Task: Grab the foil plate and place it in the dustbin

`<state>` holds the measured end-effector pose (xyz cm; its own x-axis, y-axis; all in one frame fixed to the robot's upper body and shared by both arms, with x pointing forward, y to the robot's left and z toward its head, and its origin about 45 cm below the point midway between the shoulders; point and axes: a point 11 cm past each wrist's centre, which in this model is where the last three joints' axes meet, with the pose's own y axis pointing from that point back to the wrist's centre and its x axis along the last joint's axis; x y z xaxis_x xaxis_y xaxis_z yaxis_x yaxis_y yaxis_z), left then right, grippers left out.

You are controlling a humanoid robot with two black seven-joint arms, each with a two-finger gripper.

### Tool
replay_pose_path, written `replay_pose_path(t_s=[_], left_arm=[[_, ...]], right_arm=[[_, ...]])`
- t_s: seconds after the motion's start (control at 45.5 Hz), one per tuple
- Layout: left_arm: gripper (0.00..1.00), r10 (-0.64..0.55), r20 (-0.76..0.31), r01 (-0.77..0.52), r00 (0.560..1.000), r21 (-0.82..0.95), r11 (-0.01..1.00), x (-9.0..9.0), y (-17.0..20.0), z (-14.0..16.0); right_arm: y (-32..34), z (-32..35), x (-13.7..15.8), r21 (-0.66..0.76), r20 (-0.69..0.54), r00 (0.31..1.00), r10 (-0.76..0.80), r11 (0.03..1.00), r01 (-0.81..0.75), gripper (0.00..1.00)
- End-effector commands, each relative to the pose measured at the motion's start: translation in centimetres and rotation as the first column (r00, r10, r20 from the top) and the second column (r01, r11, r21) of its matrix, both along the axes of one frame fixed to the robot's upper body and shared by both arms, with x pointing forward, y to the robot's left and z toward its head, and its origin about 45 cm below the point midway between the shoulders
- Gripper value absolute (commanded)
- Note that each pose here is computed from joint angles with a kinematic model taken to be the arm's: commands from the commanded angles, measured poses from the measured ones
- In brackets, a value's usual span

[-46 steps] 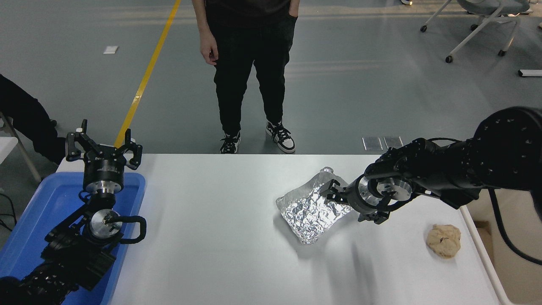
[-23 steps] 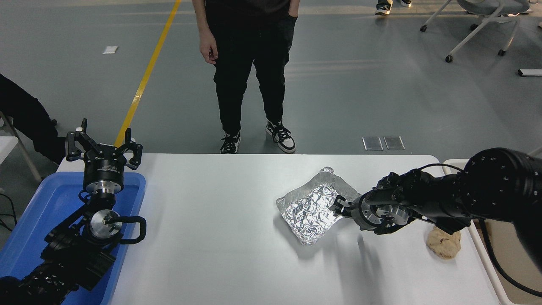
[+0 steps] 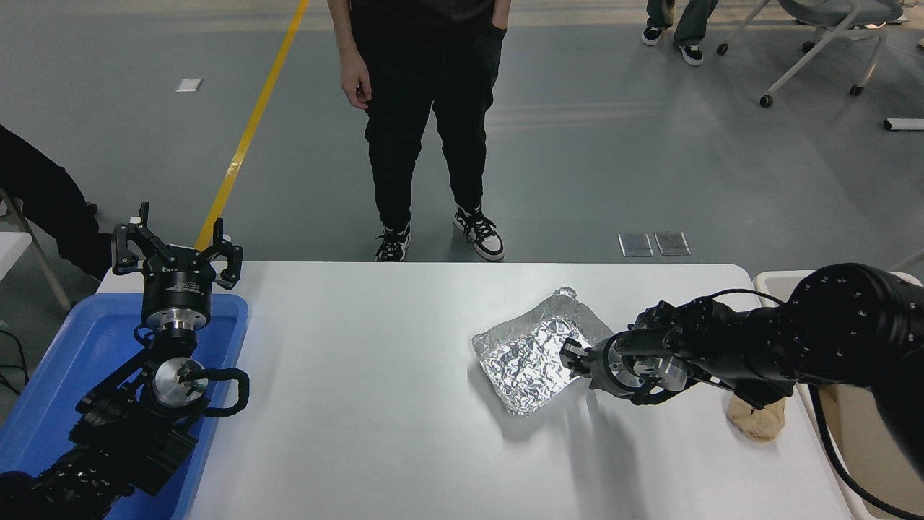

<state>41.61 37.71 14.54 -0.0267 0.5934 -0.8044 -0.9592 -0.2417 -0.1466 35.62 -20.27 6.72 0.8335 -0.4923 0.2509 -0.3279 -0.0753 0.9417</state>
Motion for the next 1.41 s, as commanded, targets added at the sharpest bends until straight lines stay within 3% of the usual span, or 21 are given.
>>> replay_pose_path(t_s=[0.0,0.088,0.154,0.396,0.637,0.857,1.121,1.385], left_arm=[[0.99,0.0,0.0,0.0,1.0,0.0,1.0,0.0,0.0,0.0],[0.99,-0.001,0.001,0.001,1.0,-0.001,1.0,0.0,0.0,0.0],[0.99,0.0,0.0,0.0,1.0,0.0,1.0,0.0,0.0,0.0],[0.99,0.0,0.0,0.0,1.0,0.0,1.0,0.0,0.0,0.0],[0.99,0.0,0.0,0.0,1.0,0.0,1.0,0.0,0.0,0.0],[0.99,-0.001,0.001,0.001,1.0,-0.001,1.0,0.0,0.0,0.0],[0.99,0.0,0.0,0.0,1.0,0.001,1.0,0.0,0.1,0.0],[0.99,0.003,0.001,-0.003,1.0,-0.001,1.0,0.0,0.1,0.0]], right_arm=[[0.3,-0.2,-0.4,0.015,-0.017,1.0,0.0,1.0,0.001,0.14],[0.4,-0.2,-0.5,0.019,-0.02,1.0,0.001,1.0,-0.001,0.11],[0.5,-0.2,-0.5,0.023,-0.022,1.0,0.002,1.0,-0.002,0.0],[1.2,0.7,-0.6,0.029,-0.033,0.999,0.028,0.999,-0.027,0.0],[2.1,5.0,-1.2,-0.029,-0.06,0.987,0.148,0.988,-0.15,0.0],[2.2,13.0,-0.5,-0.103,-0.018,0.972,0.235,0.966,-0.236,0.0],[0.7,27.1,2.0,-0.09,0.075,0.961,0.266,0.962,-0.259,0.0],[0.6,35.2,0.7,-0.146,0.117,0.93,0.349,0.932,-0.332,0.0]])
